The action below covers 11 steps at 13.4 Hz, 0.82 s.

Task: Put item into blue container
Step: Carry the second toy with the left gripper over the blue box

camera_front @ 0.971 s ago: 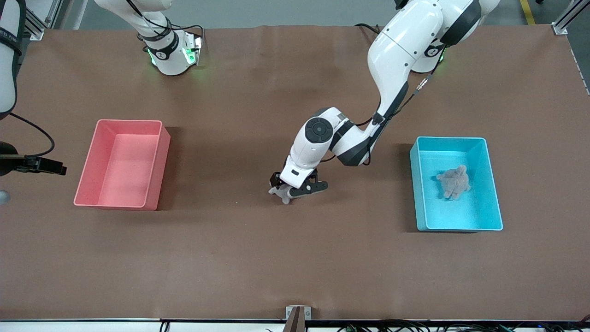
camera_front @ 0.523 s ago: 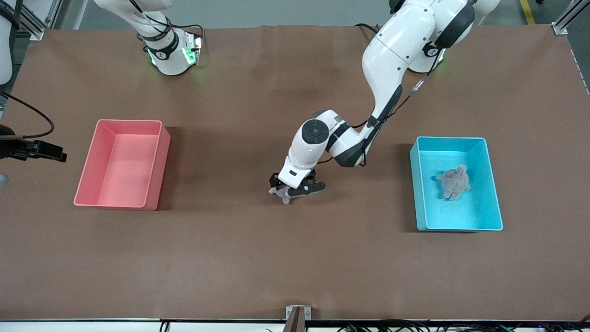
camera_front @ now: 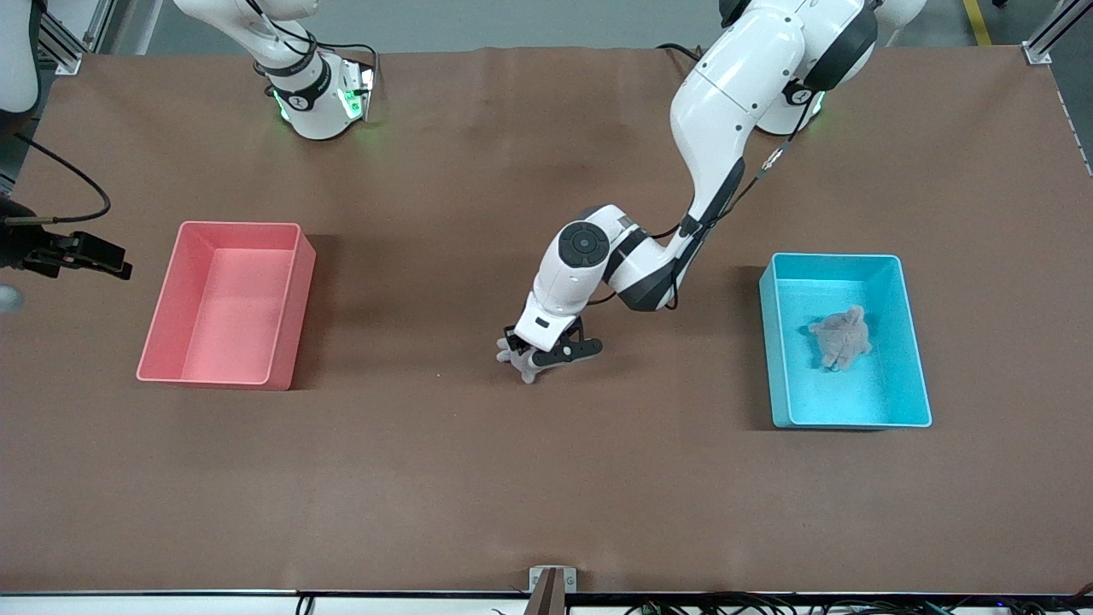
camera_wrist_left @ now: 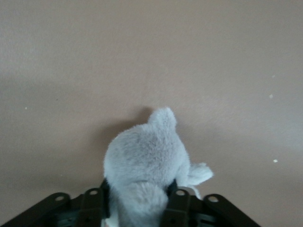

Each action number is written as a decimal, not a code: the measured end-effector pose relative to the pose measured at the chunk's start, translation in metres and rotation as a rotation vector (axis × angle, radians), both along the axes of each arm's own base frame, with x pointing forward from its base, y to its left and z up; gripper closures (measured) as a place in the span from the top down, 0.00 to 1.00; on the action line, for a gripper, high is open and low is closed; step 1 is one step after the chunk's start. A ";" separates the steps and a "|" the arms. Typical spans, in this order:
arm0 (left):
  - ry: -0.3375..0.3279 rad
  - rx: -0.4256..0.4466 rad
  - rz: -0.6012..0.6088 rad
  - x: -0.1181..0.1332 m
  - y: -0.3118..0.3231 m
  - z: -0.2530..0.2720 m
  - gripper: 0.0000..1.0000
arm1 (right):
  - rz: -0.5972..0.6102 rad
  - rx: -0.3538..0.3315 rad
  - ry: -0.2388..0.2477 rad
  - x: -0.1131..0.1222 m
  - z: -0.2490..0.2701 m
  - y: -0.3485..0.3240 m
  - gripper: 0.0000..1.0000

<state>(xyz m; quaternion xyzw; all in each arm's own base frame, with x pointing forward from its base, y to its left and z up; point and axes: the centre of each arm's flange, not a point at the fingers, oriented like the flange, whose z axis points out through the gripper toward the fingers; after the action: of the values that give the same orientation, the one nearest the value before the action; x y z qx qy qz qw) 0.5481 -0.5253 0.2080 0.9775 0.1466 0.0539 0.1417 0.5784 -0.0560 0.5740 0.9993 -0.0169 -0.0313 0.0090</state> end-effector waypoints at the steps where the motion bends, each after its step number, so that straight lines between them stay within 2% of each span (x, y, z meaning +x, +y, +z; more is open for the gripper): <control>1: -0.011 -0.007 0.006 0.005 0.001 0.007 0.33 | 0.001 0.001 -0.005 -0.004 0.004 0.000 1.00; 3: -0.024 -0.008 0.029 0.019 0.012 0.025 0.30 | 0.003 0.002 -0.024 -0.011 0.015 0.000 1.00; 7: 0.052 0.098 0.076 0.044 0.062 0.088 0.30 | 0.027 0.002 -0.052 -0.019 0.032 -0.001 1.00; 11: 0.097 0.210 0.022 0.047 0.143 0.158 0.30 | 0.025 0.004 -0.048 -0.028 0.041 -0.004 1.00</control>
<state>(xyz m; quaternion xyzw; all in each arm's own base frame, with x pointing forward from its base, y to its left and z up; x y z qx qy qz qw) 0.5952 -0.3820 0.3662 0.9868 0.1576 0.0230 0.0307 0.5503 -0.0599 0.6151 0.9999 -0.0047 -0.0075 0.0069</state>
